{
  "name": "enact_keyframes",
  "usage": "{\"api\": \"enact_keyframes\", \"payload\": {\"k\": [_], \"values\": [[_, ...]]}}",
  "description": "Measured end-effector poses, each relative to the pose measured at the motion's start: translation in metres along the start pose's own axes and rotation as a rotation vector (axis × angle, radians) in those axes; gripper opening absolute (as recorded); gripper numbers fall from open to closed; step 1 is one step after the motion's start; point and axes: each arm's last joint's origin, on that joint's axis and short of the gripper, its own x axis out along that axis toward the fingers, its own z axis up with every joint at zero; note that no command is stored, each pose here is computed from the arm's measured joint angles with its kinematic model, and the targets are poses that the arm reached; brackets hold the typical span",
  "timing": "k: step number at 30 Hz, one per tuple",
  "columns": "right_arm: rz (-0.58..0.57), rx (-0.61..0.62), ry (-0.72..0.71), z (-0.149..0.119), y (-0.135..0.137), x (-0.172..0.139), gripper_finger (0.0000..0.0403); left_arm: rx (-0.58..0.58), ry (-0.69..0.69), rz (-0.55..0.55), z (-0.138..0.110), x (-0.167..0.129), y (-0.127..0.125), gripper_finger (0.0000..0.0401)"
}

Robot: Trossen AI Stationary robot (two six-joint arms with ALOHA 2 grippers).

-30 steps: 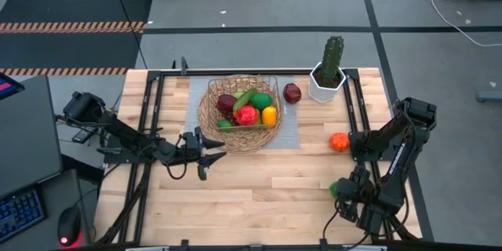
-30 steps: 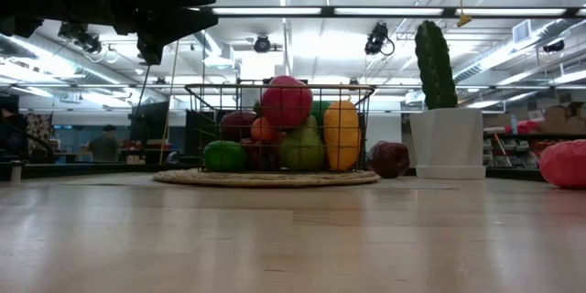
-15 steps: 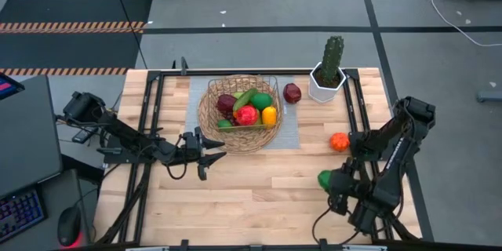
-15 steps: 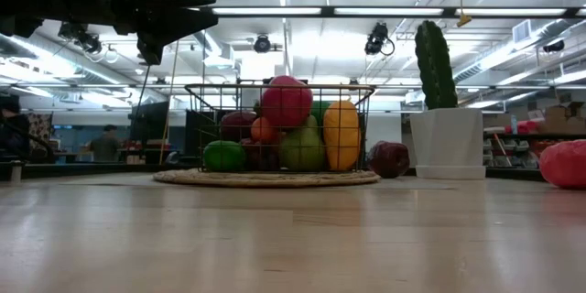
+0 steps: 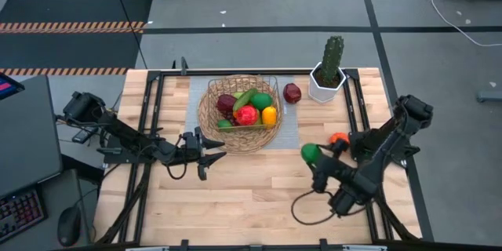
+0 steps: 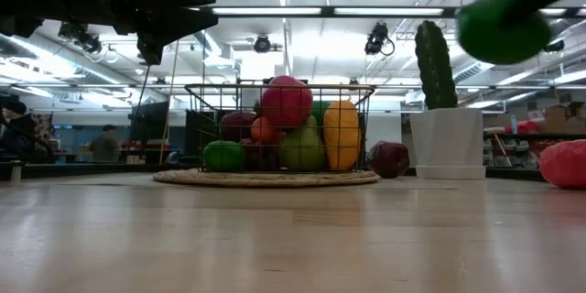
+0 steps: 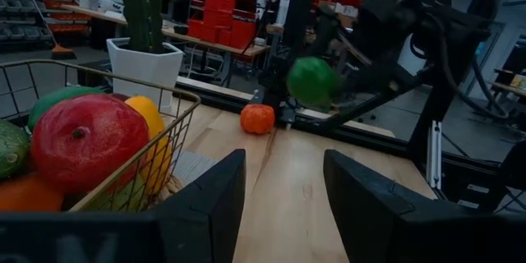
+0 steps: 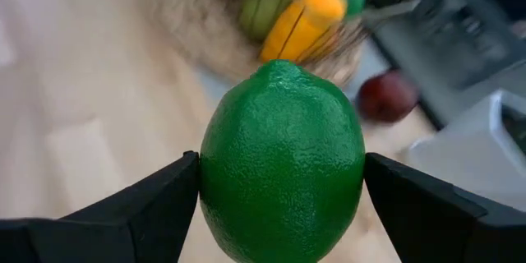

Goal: Build produce basket
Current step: Put the green lime into the gold wire basket

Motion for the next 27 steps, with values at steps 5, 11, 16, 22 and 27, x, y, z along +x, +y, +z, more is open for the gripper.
{"api": "enact_keyframes", "payload": {"k": [5, 11, 16, 22, 27], "values": [[-0.117, -0.011, -0.122, 0.018, -0.008, 0.020, 0.0344, 0.000, 0.000, 0.000, 0.000, 0.000, 0.000, 0.0172], [-0.231, -0.051, -0.132, 0.038, -0.018, 0.048, 0.0344, 0.000, 0.000, 0.000, 0.000, 0.000, 0.000, 0.0172], [-0.261, -0.130, -0.091, 0.055, -0.021, 0.071, 0.0344, 0.000, 0.000, 0.000, 0.000, 0.000, 0.000, 0.0172], [-0.187, -0.253, -0.061, 0.078, -0.017, 0.095, 0.0344, 0.000, 0.000, 0.000, 0.000, 0.000, 0.000, 0.0172], [-0.101, -0.315, -0.098, 0.100, -0.017, 0.111, 0.0344, 0.000, 0.000, 0.000, 0.000, 0.000, 0.000, 0.0172]]}}
